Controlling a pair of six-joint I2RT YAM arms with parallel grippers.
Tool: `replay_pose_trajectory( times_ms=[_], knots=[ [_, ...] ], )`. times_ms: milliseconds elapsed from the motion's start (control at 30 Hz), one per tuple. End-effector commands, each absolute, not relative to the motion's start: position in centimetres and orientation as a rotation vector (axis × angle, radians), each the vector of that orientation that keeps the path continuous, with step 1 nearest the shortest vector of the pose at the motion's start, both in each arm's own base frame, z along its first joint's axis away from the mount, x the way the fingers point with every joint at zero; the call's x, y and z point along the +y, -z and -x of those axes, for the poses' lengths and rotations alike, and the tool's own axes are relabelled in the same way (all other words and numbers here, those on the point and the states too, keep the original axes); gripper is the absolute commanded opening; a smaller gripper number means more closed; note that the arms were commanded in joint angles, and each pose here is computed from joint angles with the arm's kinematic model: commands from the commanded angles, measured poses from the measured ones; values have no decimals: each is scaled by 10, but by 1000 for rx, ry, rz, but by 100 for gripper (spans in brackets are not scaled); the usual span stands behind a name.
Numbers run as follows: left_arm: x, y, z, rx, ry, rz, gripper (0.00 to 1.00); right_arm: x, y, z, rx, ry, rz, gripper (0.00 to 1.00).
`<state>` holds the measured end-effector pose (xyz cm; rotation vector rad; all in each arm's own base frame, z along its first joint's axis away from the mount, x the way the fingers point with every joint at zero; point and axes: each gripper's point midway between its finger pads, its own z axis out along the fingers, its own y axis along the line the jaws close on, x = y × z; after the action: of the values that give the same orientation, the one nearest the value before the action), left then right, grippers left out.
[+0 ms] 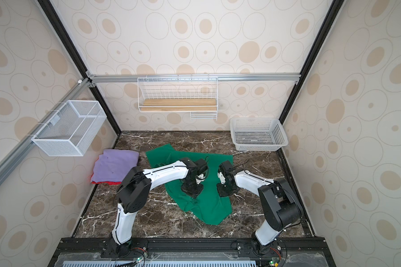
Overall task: Fold and stack t-shirts
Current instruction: Smooth out the T-shirt at the center of the board.
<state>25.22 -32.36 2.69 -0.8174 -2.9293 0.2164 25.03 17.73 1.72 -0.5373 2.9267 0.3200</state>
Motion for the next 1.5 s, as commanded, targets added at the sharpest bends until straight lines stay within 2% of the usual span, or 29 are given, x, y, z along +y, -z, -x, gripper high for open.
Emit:
replay_pose_trajectory(
  times_ms=[0, 33, 233, 367, 500, 567, 767, 800, 833, 900, 933, 1033, 1167, 1367, 1467],
  knots=[
    [-334, -38, -287, -3040, -115, 914, 50, 169, -1, -238, 2993, -264, 544, 8],
    [-330, -36, -291, -3055, -70, 897, 61, 169, 0, -238, 2994, -259, 546, 9],
    [-297, -76, -286, -3236, -36, 748, 78, 167, 4, -238, 3000, -247, 556, 9],
    [-282, -95, -274, -3282, -72, 676, 80, 170, 8, -238, 3012, -262, 567, 8],
    [-264, -87, -271, -3287, 33, 621, 80, 171, 15, -235, 3038, -268, 576, 7],
    [-264, -78, -272, -3277, 0, 591, 79, 171, 16, -234, 3043, -266, 576, 7],
    [-266, -42, -278, -3214, -52, 525, 67, 171, 17, -234, 3048, -266, 584, 7],
    [-266, -38, -280, -3211, -51, 514, 62, 171, 19, -234, 3052, -265, 584, 7],
    [-263, -34, -282, -3205, -36, 501, 52, 171, 19, -234, 3053, -263, 585, 7],
    [-258, -29, -284, -3202, -19, 481, 3, 171, 21, -234, 3061, -265, 586, 6],
    [-256, -30, -284, -3206, -7, 476, 0, 172, 22, -234, 3063, -263, 588, 6],
    [-248, -45, -282, -3240, 5, 473, 0, 172, 24, -233, 3080, -259, 590, 6],
    [-232, -88, -272, -3299, 15, 498, 0, 173, 26, -231, 3085, -251, 604, 5],
    [-202, -158, -234, -3339, 40, 601, 0, 174, 23, -231, 3072, -252, 615, 5],
    [-178, -177, -207, -3316, 58, 616, 0, 173, 23, -231, 3073, -248, 613, 5]
  ],
)
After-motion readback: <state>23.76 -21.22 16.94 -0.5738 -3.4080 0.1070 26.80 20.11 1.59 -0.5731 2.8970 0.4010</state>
